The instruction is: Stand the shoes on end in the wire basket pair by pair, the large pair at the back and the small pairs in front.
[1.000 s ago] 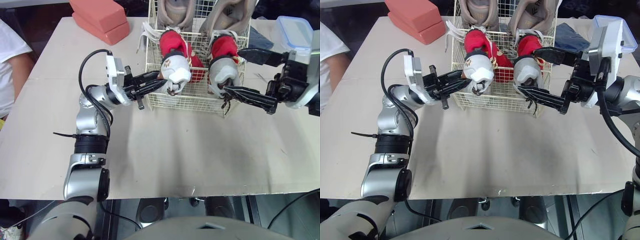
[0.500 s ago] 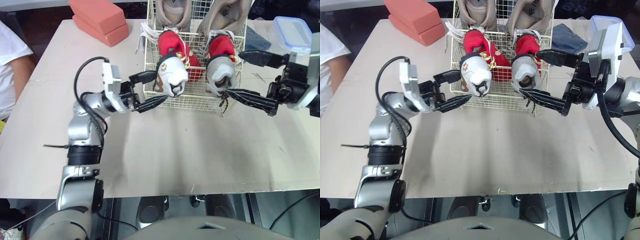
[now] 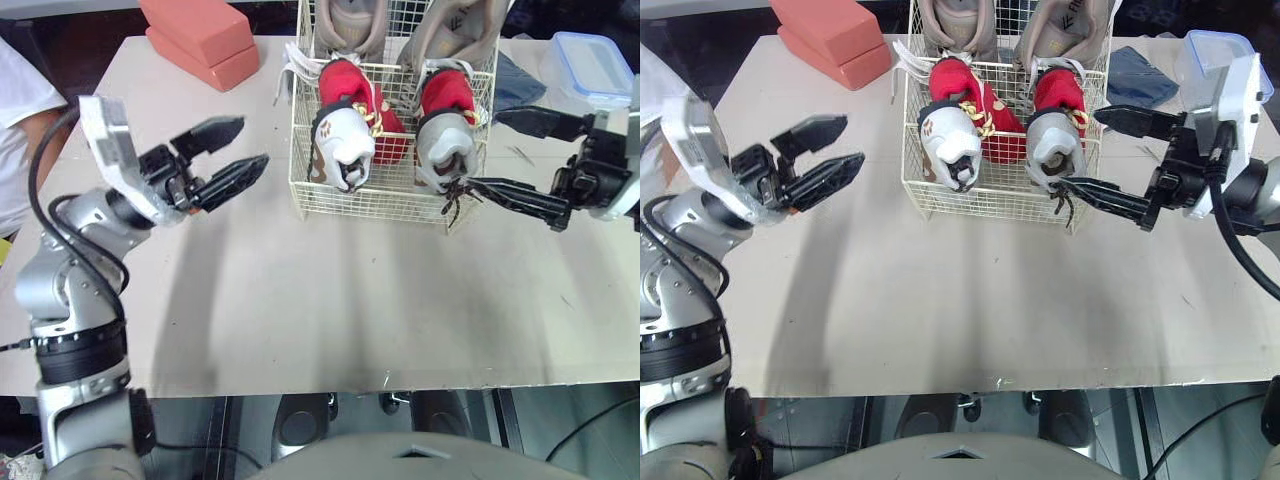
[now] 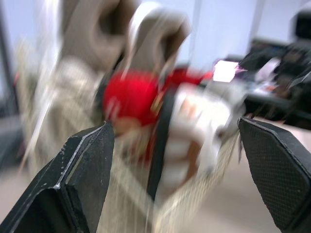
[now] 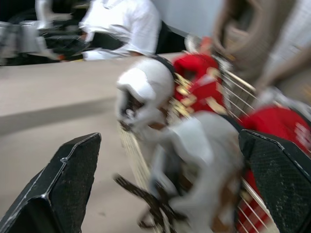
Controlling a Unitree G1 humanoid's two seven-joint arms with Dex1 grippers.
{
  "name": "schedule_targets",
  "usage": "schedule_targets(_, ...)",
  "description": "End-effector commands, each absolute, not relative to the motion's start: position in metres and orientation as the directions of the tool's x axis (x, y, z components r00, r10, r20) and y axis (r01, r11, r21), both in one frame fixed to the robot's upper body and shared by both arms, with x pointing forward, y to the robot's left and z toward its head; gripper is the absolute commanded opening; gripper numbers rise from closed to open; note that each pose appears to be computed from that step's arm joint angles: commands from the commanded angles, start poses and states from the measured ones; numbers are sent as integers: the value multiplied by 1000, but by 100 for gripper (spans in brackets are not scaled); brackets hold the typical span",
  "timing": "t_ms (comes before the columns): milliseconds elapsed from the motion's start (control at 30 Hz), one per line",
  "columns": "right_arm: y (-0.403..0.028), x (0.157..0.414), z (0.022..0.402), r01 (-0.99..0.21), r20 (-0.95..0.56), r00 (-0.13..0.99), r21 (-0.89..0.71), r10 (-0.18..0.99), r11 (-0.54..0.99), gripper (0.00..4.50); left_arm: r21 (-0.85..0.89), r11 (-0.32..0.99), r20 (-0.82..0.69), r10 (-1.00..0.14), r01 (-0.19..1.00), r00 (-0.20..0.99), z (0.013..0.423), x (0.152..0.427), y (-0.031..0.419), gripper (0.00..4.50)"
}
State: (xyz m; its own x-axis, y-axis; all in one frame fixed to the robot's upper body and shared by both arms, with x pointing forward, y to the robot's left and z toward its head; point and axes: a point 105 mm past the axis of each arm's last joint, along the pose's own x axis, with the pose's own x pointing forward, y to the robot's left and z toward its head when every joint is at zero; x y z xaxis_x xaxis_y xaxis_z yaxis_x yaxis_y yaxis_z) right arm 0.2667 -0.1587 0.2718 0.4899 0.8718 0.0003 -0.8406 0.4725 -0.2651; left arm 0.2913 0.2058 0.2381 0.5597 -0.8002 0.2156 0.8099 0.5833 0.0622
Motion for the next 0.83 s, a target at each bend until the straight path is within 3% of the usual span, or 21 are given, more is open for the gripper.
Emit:
schedule_targets(33,-180,265,277,-794,12,549,-302,835,527,450,94,664,173,-744,741,645,237,286,224,439)
schedule_targets(233,-222,274,248,-710,31,683,-207,730,673,450,63,785,-2,-617,616,787,183,288,255,439)
schedule_targets(467,-277,284,195,-541,43,834,-124,550,832,450,67,855,-91,-508,514,857,133,292,265,439)
schedule_targets(833,-287,280,127,-519,-75,855,-180,514,836,450,53,867,-100,-490,496,866,108,288,258,439)
